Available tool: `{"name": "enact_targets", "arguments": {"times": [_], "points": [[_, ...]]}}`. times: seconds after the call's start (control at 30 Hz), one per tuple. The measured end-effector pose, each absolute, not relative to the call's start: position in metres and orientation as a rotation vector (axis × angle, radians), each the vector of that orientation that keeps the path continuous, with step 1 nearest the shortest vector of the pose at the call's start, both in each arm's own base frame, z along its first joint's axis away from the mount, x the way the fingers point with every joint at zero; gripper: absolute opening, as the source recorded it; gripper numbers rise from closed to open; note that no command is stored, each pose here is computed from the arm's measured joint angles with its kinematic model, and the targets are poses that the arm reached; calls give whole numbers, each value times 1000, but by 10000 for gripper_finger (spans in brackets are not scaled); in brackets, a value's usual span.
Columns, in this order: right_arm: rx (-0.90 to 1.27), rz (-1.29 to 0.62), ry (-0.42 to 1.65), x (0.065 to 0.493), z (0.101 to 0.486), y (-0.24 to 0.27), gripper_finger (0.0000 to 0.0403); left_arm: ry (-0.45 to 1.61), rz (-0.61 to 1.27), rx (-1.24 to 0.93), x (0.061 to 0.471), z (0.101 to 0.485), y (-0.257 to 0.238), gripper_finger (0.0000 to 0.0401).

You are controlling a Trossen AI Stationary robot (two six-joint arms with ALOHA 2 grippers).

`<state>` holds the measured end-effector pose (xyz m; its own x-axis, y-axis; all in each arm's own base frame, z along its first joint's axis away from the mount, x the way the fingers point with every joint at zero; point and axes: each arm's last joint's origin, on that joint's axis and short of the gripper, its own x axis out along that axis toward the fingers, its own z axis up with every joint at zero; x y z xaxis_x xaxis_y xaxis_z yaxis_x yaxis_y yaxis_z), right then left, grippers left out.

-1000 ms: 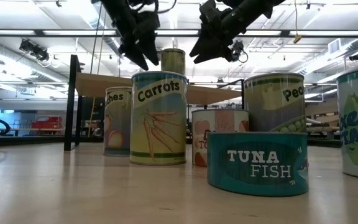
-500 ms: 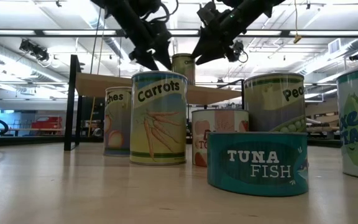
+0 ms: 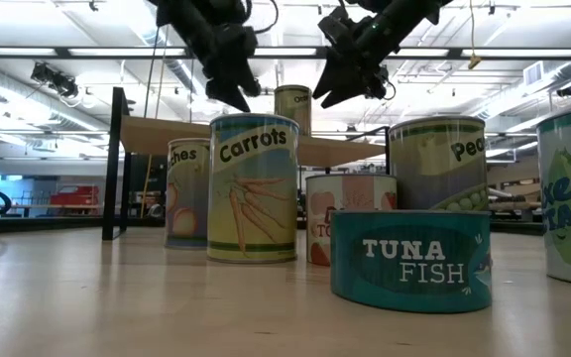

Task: Pick and place cans onto a shelf
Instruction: Put the canned oranges on the shelf

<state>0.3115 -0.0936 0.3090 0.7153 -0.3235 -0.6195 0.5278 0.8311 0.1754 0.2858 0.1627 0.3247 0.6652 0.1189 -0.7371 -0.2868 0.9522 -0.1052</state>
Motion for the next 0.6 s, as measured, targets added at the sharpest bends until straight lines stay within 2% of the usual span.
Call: {"name": "enact_targets", "arguments": {"times": [0.2,0.4,0.6], "points": [[362,-480,613,312,309,-92,151,834,182,-279,296,321,140,333],[347,-511,587,313,310,-93,151,793,355,-211,316,322,120,304],[336,-513,560,315,312,-95,151,793,394,-256,330,306,126,285]]}}
